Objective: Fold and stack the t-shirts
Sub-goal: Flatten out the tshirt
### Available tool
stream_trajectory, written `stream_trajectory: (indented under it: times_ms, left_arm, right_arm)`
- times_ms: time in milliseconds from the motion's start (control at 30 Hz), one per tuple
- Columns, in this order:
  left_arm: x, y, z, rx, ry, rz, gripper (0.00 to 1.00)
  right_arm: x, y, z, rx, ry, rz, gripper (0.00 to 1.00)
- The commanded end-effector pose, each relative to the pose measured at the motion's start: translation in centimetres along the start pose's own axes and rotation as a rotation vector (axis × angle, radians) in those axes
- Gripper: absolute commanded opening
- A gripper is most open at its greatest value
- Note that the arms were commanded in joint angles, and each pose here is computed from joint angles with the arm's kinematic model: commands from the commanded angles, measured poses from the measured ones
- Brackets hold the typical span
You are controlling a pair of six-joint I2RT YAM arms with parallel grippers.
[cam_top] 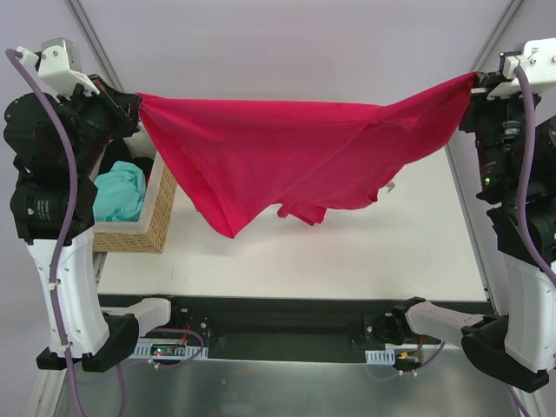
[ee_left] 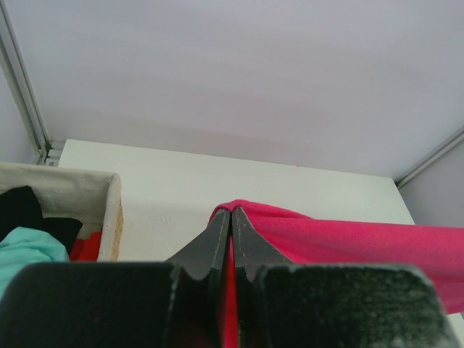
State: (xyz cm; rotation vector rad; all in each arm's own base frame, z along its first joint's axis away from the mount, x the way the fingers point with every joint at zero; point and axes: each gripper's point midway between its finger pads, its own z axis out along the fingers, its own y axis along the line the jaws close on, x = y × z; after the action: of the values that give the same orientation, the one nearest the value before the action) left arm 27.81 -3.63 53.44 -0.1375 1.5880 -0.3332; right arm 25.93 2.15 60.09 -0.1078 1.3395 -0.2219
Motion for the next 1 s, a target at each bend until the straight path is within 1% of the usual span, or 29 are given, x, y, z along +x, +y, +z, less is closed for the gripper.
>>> stream_trajectory:
  times_ms: [0,300,533,800,967]
  left_arm:
    - [-2.1,-0.8,-1.0,0.038,-0.084,0.037,0.0]
    - [-2.9,-1.2,-2.2,0.05,-0.117,0.046,0.0]
    - [-2.7,-1.2,-2.5,0.049,-0.118,0.051,0.0]
    - [-1.0,-0.5,-1.9,0.03,-0.074,0.038,0.0]
    - [-0.4,-0.2,-2.3,0.018,-0.068,0.037,0.0]
  right_arm:
    - [-2.6,-2.7,-1.8,0.077,-0.093,0.028,0.01]
    - [-2.6,-3.4,-3.3,0.077,-0.111,0.049,0.01]
    - [-1.9,-3.2,-3.2,0.079,-0.099,0.048,0.01]
    - [-0.3,-2.4,-2.4,0.082,-0.056,0.04,0.01]
    - [0.2,-2.5,-2.6,0.088,-0.046,0.041,0.01]
